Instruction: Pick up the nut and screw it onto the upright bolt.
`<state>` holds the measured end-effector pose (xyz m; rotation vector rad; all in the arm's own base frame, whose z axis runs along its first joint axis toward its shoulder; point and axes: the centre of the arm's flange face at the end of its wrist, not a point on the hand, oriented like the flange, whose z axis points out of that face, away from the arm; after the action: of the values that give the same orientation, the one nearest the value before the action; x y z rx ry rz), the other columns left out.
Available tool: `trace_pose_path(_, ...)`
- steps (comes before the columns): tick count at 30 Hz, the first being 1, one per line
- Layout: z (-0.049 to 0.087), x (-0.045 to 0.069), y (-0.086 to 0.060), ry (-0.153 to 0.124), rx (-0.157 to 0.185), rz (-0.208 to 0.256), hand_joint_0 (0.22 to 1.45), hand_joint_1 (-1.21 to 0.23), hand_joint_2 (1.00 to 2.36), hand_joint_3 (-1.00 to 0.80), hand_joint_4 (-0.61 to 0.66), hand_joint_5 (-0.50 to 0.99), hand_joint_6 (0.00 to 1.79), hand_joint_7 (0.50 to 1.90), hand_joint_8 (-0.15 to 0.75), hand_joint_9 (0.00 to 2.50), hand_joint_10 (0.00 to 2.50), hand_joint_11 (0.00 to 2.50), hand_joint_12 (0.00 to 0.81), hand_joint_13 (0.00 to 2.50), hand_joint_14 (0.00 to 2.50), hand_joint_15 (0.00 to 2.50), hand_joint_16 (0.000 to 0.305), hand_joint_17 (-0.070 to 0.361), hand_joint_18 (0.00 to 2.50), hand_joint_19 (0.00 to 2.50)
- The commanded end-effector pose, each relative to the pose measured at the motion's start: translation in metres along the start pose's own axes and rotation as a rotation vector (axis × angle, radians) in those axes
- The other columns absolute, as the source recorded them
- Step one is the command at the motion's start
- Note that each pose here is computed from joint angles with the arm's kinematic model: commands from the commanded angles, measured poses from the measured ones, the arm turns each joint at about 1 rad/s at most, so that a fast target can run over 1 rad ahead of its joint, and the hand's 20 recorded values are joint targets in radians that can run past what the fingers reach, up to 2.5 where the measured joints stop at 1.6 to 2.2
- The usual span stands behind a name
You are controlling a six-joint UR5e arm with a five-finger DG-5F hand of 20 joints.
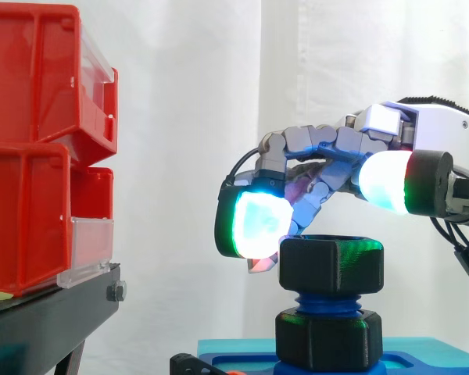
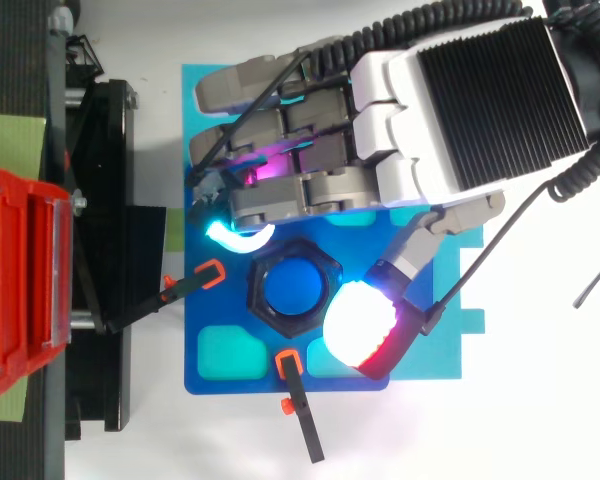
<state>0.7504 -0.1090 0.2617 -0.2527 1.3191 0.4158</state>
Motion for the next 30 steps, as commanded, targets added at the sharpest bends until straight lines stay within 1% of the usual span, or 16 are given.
trace_pose_path(1,0.000,0.000,-0.001,0.000,-0.001,-0.001,0.52,-0.18,1.00,-0.50,0.16,0.01,0.50,1.46,0.246,0.92,0.00,0.00,0.209,0.70,0.00,0.00,0.022,0.050,0.46,0.07)
trace_pose_path(8,-0.001,0.000,-0.001,0.002,0.001,0.000,0.52,-0.19,1.00,-0.50,0.13,0.02,0.50,1.47,0.241,0.97,0.00,0.00,0.199,0.75,0.00,0.00,0.021,0.047,0.52,0.10)
trace_pose_path(11,-0.001,0.000,-0.001,0.002,0.001,-0.001,0.53,-0.21,1.00,-0.50,0.10,0.04,0.50,1.48,0.241,1.02,0.00,0.00,0.187,0.79,0.00,0.00,0.020,0.046,0.56,0.12)
trace_pose_path(16,-0.002,0.000,-0.002,0.003,0.002,0.001,0.53,-0.22,1.00,-0.50,0.10,0.05,0.50,1.47,0.241,1.10,0.00,0.00,0.172,0.84,0.00,0.00,0.019,0.043,0.62,0.13)
trace_pose_path(20,-0.005,-0.001,-0.007,0.003,0.010,-0.001,0.53,-0.22,1.00,-0.50,0.09,0.06,0.50,1.45,0.239,1.13,0.00,0.00,0.168,0.87,0.00,0.00,0.018,0.041,0.65,0.15)
trace_pose_path(23,-0.008,-0.002,-0.011,0.003,0.016,-0.003,0.54,-0.22,1.00,-0.50,0.09,0.06,0.53,1.39,0.236,1.19,0.00,0.00,0.160,0.89,0.00,0.00,0.017,0.039,0.67,0.17)
trace_pose_path(26,-0.011,-0.003,-0.015,0.004,0.014,-0.006,0.54,-0.23,1.00,-0.50,0.08,0.06,0.56,1.32,0.231,1.26,0.00,0.00,0.151,0.93,0.00,0.00,0.017,0.038,0.71,0.18)
trace_pose_path(27,-0.011,-0.005,-0.015,0.002,0.012,-0.006,0.54,-0.23,1.00,-0.50,0.08,0.06,0.60,1.22,0.216,1.34,0.00,0.01,0.138,0.98,0.00,0.00,0.017,0.037,0.75,0.22)
trace_pose_path(28,-0.013,-0.004,-0.017,0.004,0.011,-0.006,0.54,-0.22,1.00,-0.50,0.07,0.06,0.62,1.18,0.217,1.36,0.00,0.00,0.133,1.00,0.00,0.00,0.016,0.036,0.78,0.24)
trace_pose_path(30,-0.014,-0.006,-0.020,0.000,0.004,-0.010,0.54,-0.22,1.00,-0.50,0.05,0.05,0.66,1.10,0.217,1.40,0.00,0.02,0.123,1.04,0.00,0.00,0.015,0.033,0.83,0.28)
